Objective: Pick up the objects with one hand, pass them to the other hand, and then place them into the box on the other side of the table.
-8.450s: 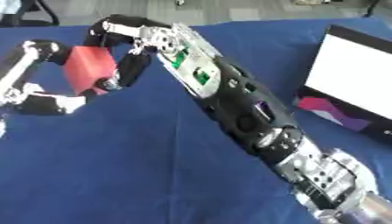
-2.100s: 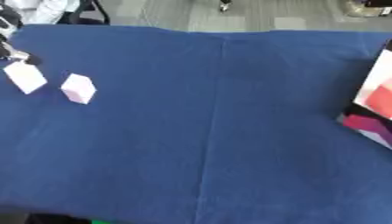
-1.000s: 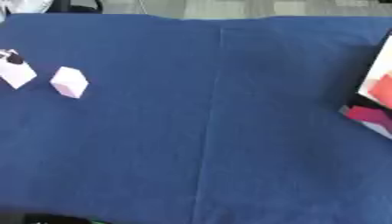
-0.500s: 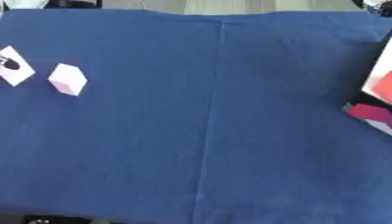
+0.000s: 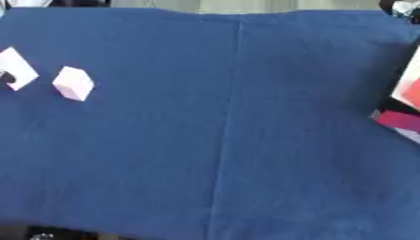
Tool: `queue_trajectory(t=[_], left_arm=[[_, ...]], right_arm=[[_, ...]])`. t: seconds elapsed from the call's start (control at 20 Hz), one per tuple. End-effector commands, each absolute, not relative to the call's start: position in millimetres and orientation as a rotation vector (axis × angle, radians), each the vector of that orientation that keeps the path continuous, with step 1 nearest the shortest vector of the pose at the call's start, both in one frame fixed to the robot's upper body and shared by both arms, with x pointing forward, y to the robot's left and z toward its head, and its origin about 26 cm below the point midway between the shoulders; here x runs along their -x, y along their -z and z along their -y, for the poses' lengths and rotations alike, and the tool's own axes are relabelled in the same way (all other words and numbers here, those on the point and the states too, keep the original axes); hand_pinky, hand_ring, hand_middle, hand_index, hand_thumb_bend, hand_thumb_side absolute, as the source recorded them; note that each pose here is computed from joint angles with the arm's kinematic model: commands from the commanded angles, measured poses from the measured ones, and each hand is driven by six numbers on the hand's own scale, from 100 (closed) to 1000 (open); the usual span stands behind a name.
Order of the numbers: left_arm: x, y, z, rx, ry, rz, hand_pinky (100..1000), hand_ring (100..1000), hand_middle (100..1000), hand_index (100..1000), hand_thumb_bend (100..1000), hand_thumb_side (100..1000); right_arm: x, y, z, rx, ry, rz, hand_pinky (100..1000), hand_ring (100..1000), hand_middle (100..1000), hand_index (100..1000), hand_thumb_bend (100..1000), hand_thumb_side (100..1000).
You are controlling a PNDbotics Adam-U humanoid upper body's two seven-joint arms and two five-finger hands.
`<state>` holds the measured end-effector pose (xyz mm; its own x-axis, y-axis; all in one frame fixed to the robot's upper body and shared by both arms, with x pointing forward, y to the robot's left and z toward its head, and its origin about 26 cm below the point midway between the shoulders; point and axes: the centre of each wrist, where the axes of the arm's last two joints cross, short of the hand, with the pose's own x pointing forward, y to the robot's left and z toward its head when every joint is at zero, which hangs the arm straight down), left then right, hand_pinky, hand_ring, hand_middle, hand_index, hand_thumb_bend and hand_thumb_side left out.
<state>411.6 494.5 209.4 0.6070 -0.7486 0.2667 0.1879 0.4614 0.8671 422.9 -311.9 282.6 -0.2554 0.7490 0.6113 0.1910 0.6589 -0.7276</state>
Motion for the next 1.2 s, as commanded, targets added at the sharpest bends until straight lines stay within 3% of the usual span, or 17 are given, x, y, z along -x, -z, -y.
queue_trajectory(t=[0.05,0.4,0.55,0.9,1.2], left_arm=[[-408,-221,-503,-0.955,0.608,0.721,912,884,802,826,782,193],[-412,-208,-498,-0.935,0.594,0.738,908,880,796,792,697,153],[-413,-203,-496,-0.931,0.595,0.733,906,879,793,769,619,126],[-415,-200,-494,-0.926,0.618,0.738,885,856,742,635,329,100],[-417,-216,-489,-0.935,0.641,0.786,868,826,700,571,261,100]], right_arm=[[-419,-295,317,0.790,-0.632,1.808,899,816,822,868,516,249],[-420,-293,318,0.782,-0.623,1.803,900,815,820,867,507,254],[-420,-293,318,0.780,-0.620,1.803,900,815,820,867,507,254],[-421,-290,322,0.775,-0.613,1.797,902,815,821,869,504,257],[-422,-291,323,0.776,-0.614,1.800,903,815,820,869,504,255]])
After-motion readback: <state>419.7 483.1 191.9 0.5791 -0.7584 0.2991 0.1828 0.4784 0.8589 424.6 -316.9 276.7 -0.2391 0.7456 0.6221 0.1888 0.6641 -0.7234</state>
